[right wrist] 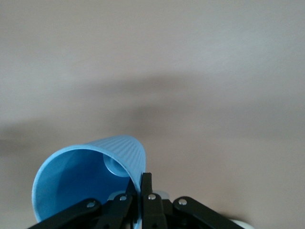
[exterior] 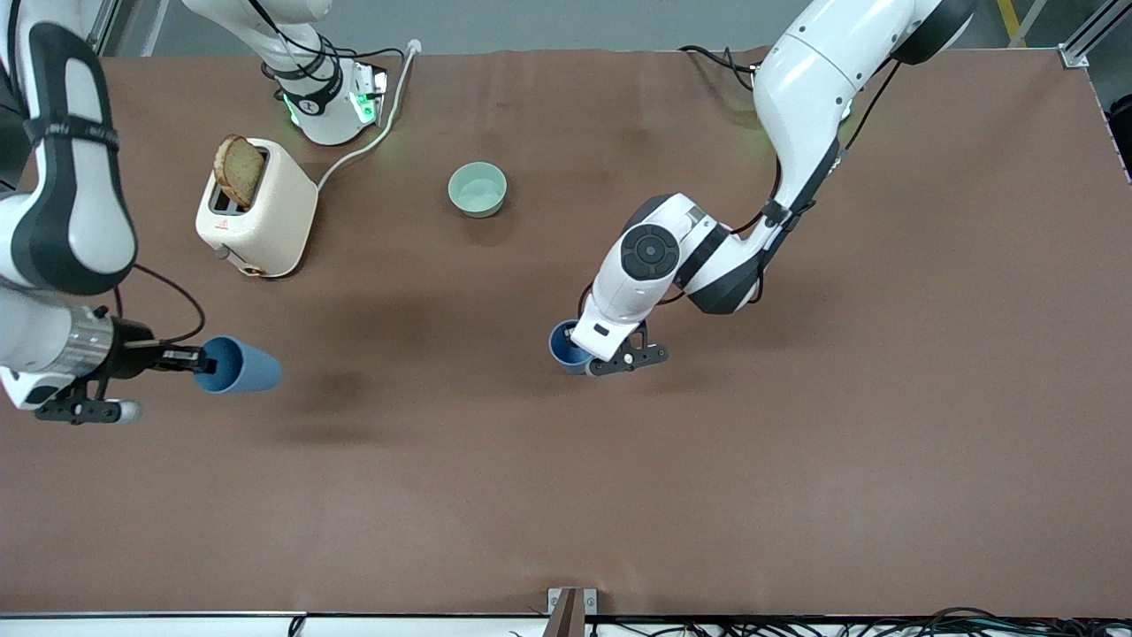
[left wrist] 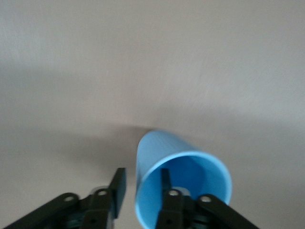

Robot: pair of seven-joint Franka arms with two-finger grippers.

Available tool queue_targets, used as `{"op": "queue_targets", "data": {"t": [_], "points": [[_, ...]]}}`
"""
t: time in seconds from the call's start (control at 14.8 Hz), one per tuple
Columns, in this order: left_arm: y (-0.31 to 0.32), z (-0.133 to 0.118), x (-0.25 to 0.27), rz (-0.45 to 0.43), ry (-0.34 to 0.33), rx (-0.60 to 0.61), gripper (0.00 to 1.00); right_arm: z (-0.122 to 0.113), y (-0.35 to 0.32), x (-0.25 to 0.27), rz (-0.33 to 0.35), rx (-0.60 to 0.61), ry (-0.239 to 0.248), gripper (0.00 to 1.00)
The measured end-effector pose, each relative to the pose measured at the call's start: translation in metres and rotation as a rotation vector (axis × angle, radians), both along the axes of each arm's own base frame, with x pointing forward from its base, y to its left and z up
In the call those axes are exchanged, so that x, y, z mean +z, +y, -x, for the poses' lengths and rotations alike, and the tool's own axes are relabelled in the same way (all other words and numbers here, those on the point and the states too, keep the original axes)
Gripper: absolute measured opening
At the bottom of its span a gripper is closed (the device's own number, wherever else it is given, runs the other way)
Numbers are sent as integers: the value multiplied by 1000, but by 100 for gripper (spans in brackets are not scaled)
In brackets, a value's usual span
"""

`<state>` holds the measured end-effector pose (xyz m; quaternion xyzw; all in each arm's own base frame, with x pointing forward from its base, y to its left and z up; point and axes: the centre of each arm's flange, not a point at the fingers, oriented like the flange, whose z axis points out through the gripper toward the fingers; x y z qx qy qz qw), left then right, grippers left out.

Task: Stack blue cups with both arms
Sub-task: 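Release the cup with the left gripper while the right gripper carries its cup, then lower the held cup into the center cup while the left gripper withdraws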

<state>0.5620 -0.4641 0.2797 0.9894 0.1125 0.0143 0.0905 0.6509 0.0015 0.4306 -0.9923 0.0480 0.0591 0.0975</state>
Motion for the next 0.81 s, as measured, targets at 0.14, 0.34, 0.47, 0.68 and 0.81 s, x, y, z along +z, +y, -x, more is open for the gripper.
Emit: {"op": "queue_targets", "data": {"t": [0.14,0.34,0.47,0.68,0.81], "points": [[15,-22,40,-64,-63,-13,60,8,60,24,-17,-32,23,4],[70,-55,136,-169,-132,-33,89,25,161,64,-29,-67,13,4],[127,-70,201,-209,-170,-73,100,47,237,86,17,-95,-38,4],[212,-68,268,-285,-135,-132,100,86,335,88,4,-131,-81,4],[249,-59,300,-292,-106,-181,100,92,372,64,-44,-113,-85,4]]}}
